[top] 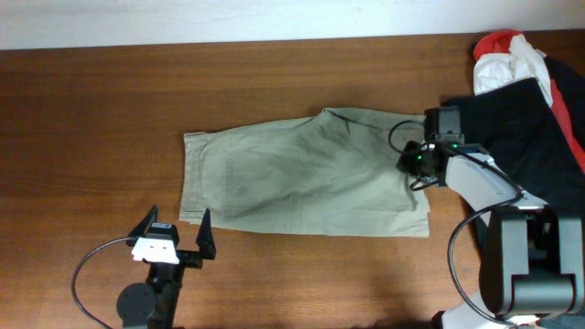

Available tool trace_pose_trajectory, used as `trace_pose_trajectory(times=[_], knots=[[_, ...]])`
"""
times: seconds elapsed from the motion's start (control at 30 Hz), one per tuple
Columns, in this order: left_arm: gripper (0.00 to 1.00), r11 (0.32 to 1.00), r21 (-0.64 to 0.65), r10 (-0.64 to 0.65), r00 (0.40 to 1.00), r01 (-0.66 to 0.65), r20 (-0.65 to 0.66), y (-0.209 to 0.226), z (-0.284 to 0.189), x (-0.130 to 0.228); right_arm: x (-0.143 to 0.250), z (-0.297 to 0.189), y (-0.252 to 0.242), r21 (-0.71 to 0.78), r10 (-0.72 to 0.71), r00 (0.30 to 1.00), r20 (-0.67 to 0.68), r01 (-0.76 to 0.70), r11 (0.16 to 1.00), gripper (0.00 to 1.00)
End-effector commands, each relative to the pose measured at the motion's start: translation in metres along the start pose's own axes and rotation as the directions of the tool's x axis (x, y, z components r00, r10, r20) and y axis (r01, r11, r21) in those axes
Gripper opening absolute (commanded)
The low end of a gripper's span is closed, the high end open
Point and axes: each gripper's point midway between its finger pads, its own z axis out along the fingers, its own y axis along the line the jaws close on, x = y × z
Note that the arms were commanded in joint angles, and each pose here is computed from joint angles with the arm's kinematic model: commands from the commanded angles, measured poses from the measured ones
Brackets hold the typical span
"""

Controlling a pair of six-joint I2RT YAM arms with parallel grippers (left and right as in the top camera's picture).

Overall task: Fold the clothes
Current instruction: 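Release the trousers and raise the right gripper back over the clothes stack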

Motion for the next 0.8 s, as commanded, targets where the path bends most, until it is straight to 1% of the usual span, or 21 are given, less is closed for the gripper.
trace_pose_trajectory(times=[0.0,0.03,0.07,0.1,0.13,0.2,0.23,0.3,0.33,0.37,0.4,0.47,0.53,0.73,0.77], knots=[[0.99,1.0,-0.008,0.011,1.0,-0.011,-0.002,0.002,0.0,0.001,-0.014,-0.004,0.015,-0.06,-0.028,0.999,0.039,0.03,0.998,0.49],[0.99,1.0,-0.008,0.011,1.0,-0.011,-0.002,0.002,0.0,0.001,-0.015,-0.004,0.021,-0.086,-0.052,0.998,0.042,0.056,0.995,0.57],[0.99,1.0,-0.008,0.011,1.0,-0.011,-0.002,0.002,0.0,0.001,-0.017,-0.005,0.023,-0.096,-0.054,0.998,0.045,0.058,0.994,0.6],[0.99,1.0,-0.008,0.011,1.0,-0.011,-0.002,0.002,0.0,0.001,-0.018,-0.007,0.026,-0.107,-0.054,0.998,0.043,0.058,0.993,0.7],[0.99,1.0,-0.008,0.011,1.0,-0.011,-0.002,0.002,0.0,0.001,-0.022,-0.012,0.028,-0.115,-0.052,0.998,0.037,0.056,0.992,1.0],[0.99,1.0,-0.008,0.011,1.0,-0.011,-0.002,0.002,0.0,0.001,-0.034,-0.028,0.037,-0.145,-0.045,0.998,0.036,0.05,0.988,0.99],[0.99,1.0,-0.008,0.011,1.0,-0.011,-0.002,0.002,0.0,0.001,-0.051,-0.044,0.042,-0.171,-0.034,0.998,0.054,0.043,0.984,0.99],[0.99,1.0,-0.008,0.011,1.0,-0.011,-0.002,0.002,0.0,0.001,-0.082,-0.07,0.041,-0.172,-0.005,0.996,0.094,0.021,0.985,0.99],[0.99,1.0,-0.008,0.011,1.0,-0.011,-0.002,0.002,0.0,0.001,-0.101,-0.088,0.035,-0.168,0.022,0.993,0.114,-0.003,0.986,0.99],[0.99,1.0,-0.008,0.011,1.0,-0.011,-0.002,0.002,0.0,0.001,-0.109,-0.099,0.029,-0.161,0.039,0.992,0.119,-0.02,0.987,0.98],[0.99,1.0,-0.008,0.011,1.0,-0.012,-0.002,0.002,0.0,0.001,-0.126,-0.118,0.011,-0.145,0.085,0.987,0.133,-0.065,0.987,0.99],[0.99,1.0,-0.008,0.011,1.0,-0.011,-0.002,0.002,0.0,0.001,-0.134,-0.122,-0.002,-0.135,0.114,0.983,0.145,-0.094,0.986,0.99],[0.99,1.0,-0.008,0.011,1.0,-0.011,-0.002,0.002,0.0,0.001,-0.127,-0.12,-0.014,-0.113,0.136,0.985,0.111,-0.123,0.986,0.99],[0.99,1.0,-0.008,0.011,1.0,-0.011,-0.002,0.002,0.0,0.001,-0.124,-0.119,-0.015,-0.108,0.135,0.986,0.097,-0.124,0.986,0.99],[0.99,1.0,0.007,0.012,1.0,-0.012,0.002,-0.001,0.0,0.0,-0.124,-0.119,-0.015,-0.108,0.135,0.986,0.097,-0.124,0.986,0.99]])
